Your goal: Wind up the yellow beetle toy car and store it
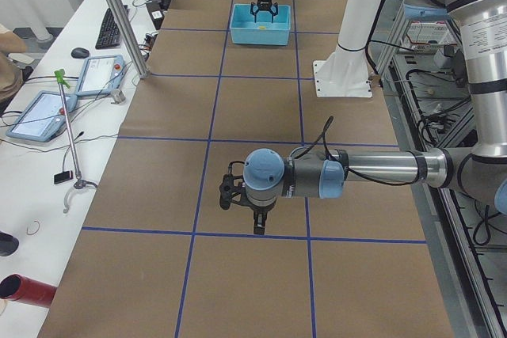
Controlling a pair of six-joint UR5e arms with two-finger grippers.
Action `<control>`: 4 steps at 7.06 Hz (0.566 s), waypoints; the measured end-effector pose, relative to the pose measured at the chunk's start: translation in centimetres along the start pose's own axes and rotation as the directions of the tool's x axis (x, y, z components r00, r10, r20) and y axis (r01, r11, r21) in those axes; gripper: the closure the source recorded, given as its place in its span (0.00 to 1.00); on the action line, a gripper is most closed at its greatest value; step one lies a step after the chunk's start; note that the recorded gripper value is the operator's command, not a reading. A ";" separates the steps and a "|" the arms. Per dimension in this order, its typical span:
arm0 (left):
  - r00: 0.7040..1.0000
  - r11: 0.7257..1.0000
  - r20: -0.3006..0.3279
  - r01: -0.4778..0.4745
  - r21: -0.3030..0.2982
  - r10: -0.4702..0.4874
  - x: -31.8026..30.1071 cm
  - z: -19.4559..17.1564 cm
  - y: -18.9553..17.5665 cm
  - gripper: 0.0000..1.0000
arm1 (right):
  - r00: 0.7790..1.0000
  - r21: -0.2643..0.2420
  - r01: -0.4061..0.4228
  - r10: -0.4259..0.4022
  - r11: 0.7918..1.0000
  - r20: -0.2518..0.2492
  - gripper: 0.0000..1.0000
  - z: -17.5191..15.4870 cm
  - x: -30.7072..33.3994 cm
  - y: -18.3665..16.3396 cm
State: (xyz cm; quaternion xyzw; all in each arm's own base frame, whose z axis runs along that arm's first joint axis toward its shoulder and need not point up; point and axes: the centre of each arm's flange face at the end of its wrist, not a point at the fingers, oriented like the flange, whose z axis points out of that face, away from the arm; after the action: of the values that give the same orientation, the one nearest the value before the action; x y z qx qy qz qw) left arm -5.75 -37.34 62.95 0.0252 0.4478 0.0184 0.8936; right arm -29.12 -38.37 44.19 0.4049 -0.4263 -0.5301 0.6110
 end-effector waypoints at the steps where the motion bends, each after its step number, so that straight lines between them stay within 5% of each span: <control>1: 1.000 1.000 0.000 0.000 0.000 0.000 0.0 0.0 0.0 0.00 | 0.992 0.045 -0.119 0.121 0.992 -0.030 0.00 -4.3 -0.3 -1.2; 2: 1.000 1.000 0.000 -0.001 0.000 0.001 0.0 0.0 0.0 0.00 | 0.959 0.087 -0.272 0.277 0.958 -0.058 0.00 -8.6 0.3 -2.2; 3: 1.000 1.000 0.000 -0.001 0.000 0.001 0.0 0.0 0.0 0.00 | 0.888 0.113 -0.444 0.454 0.889 -0.081 0.00 -12.7 1.7 -2.5; 4: 1.000 1.000 -0.001 -0.002 0.000 0.002 0.1 0.0 0.0 0.00 | 0.789 0.125 -0.590 0.602 0.798 -0.124 0.00 -16.3 3.7 -1.7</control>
State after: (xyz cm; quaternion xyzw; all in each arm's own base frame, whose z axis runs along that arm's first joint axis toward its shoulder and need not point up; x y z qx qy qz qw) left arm -5.71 -37.38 62.89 0.0256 0.4481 0.0192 0.8934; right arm -13.87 -41.48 37.93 0.3143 -0.5033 -0.2592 0.7621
